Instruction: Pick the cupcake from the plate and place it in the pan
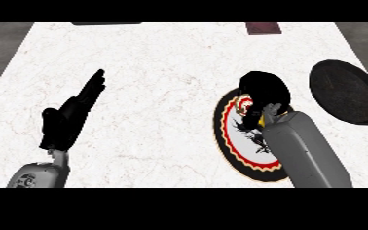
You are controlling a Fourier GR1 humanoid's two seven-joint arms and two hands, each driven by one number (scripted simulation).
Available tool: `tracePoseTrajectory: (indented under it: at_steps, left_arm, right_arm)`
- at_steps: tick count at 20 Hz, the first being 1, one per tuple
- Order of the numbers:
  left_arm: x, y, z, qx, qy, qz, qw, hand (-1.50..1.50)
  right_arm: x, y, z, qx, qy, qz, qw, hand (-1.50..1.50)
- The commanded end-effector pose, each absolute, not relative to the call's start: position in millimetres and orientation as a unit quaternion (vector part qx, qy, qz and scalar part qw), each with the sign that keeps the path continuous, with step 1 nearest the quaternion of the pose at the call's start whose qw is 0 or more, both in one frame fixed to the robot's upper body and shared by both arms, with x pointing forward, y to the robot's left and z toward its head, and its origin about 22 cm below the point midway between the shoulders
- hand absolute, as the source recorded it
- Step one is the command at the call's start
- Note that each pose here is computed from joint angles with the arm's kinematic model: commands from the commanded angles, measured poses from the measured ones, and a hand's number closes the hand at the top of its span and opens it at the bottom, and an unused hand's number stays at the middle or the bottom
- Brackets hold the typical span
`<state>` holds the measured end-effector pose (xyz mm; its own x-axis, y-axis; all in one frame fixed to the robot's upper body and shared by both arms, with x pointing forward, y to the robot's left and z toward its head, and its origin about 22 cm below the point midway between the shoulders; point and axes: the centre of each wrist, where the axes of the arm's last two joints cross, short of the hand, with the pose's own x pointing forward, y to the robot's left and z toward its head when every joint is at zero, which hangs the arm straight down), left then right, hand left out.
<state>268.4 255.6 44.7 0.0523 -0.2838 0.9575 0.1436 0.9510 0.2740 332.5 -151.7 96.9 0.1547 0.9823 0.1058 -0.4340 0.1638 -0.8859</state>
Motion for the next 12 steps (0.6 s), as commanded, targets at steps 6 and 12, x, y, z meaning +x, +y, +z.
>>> tracePoseTrajectory:
  at_steps: [6,12]
  left_arm:
    - [267,263,47,0.052,-0.675,-0.150,0.721,0.00]
    - [266,247,57,0.041,-0.680,-0.152,0.716,0.00]
  right_arm:
    - [291,-120,156,-0.577,-0.514,0.254,0.582,1.50]
    - [255,-129,131,-0.611,-0.502,0.188,0.583,1.50]
